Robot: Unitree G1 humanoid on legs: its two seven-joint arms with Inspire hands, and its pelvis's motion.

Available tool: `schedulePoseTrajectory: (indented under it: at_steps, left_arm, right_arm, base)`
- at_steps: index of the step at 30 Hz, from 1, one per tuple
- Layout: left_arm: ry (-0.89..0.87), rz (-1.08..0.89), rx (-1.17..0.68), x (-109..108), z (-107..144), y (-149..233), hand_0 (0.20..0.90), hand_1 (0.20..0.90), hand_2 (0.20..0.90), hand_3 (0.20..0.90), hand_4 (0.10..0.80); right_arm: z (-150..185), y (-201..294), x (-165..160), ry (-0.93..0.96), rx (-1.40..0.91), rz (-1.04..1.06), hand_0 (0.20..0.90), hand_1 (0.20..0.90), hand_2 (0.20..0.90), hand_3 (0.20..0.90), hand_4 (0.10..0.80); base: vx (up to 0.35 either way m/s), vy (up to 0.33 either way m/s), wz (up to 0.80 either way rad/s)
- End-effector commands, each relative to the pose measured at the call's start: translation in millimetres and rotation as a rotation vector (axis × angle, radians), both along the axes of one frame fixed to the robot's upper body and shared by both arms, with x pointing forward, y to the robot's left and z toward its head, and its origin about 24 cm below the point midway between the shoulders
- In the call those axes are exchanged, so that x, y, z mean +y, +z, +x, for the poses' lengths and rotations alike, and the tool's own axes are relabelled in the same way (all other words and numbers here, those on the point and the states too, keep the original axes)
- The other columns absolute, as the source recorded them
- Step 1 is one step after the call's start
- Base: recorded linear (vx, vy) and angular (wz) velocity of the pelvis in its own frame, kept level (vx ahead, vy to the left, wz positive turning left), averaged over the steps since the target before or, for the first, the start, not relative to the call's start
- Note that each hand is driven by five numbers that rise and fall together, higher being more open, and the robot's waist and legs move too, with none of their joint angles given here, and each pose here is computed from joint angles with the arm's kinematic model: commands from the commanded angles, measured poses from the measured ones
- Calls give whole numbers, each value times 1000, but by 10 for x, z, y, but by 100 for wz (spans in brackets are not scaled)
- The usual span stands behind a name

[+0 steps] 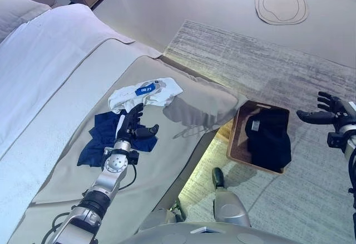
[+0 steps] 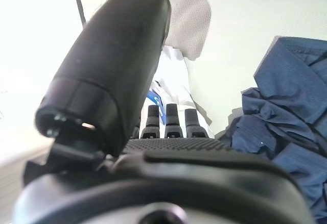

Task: Pick up the clothes from the bed and place them into the basket

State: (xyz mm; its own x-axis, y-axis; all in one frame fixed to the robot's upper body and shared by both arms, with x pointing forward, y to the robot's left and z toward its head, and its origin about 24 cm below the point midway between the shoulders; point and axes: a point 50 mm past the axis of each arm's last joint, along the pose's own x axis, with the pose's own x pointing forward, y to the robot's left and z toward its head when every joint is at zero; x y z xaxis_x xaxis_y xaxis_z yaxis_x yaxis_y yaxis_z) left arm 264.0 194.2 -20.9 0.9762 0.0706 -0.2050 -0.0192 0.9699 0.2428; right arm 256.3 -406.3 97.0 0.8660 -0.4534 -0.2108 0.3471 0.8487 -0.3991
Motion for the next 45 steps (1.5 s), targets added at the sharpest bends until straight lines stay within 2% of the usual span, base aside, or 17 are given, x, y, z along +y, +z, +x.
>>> schedulePoseTrajectory:
  at_steps: [1,8,13,18,23,27,30,33,35,40,45]
  left_arm:
    - [18,64,-141,130,133,277,900,900,900,900,800]
    - [56,51,-138,155,99,253,900,900,900,900,800]
    - [114,36,-137,160,88,218,900,900,900,900,800]
    - [161,34,-104,233,-28,109,900,900,900,900,800]
    - [129,39,-72,271,-146,15,900,900,900,900,800]
    - [84,46,-99,235,-67,98,900,900,900,900,800]
    - [118,47,-91,347,-102,114,900,900,900,900,800]
    - [99,84,-92,458,-155,161,900,900,900,900,800]
    - [108,44,-137,482,-48,280,900,900,900,900,800]
    - [117,-108,-253,349,136,516,900,900,900,900,800]
    - [49,-138,-295,145,168,569,900,900,900,900,800]
  right_arm:
    - [346,497,334,178,-313,26,900,900,900,900,800]
    - [559,715,693,231,-527,110,900,900,900,900,800]
    - [751,864,991,287,-561,-5,900,900,900,900,800]
    - [861,962,1156,312,-557,-169,900,900,900,900,800]
    - [884,921,1182,279,-541,-193,900,900,900,900,800]
    - [862,841,1162,217,-514,-278,900,900,900,900,800]
    - [905,759,1213,213,-488,-254,900,900,900,900,800]
    - [840,706,1120,166,-463,-248,900,900,900,900,800]
    - [893,838,1081,132,-483,-302,900,900,900,900,800]
    - [1015,1474,955,104,-534,-382,900,900,900,900,800]
    - [1038,1709,827,68,-519,-421,900,900,900,900,800]
  base:
    - [35,-23,10]
    - [27,-13,21]
    - [9,26,33]
    - [87,-11,28]
    - [129,43,34]
    - [104,142,68]
    - [169,103,17]
    - [116,-64,5]
    - [-88,-273,31]
    - [-217,-273,58]
    - [-57,-68,33]
